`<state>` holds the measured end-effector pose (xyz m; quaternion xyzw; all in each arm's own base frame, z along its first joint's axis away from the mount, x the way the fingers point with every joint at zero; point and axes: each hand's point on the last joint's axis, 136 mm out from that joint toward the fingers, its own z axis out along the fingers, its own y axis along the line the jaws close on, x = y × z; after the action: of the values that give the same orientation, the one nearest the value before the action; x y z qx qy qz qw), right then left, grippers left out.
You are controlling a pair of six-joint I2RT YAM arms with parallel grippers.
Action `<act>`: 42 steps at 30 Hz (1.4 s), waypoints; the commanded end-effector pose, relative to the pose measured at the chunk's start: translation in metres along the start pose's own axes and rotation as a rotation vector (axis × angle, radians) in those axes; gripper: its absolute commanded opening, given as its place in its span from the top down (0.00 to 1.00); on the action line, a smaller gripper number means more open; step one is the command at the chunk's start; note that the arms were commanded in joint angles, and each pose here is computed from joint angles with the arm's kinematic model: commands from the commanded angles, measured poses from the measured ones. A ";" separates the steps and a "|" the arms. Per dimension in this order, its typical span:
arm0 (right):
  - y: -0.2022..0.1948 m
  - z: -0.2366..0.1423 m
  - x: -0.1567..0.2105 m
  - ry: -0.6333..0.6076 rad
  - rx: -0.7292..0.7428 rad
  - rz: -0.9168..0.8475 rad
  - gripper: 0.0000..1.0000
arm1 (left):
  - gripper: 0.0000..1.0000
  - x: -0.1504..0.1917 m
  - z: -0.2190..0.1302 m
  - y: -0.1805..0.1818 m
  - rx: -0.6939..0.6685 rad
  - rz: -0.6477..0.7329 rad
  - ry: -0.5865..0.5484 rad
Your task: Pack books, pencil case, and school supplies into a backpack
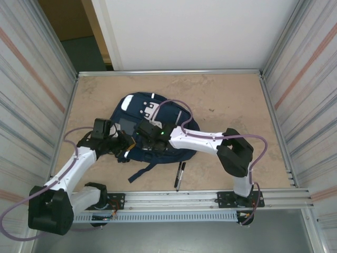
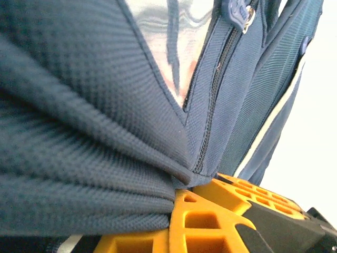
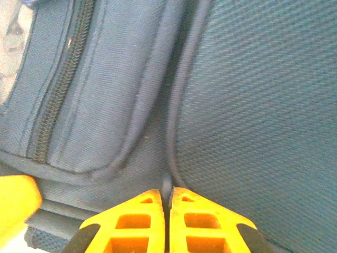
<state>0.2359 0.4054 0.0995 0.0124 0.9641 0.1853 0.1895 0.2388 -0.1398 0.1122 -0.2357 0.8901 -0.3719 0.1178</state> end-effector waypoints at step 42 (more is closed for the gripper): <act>-0.061 -0.081 -0.033 -0.246 -0.185 -0.301 1.00 | 0.66 -0.139 0.015 -0.024 -0.098 0.045 -0.076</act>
<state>0.2336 0.2865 0.1417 -0.0760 0.9199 0.2032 0.3267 0.3452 -0.1084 0.1102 -0.2543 0.9003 -0.3400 0.0956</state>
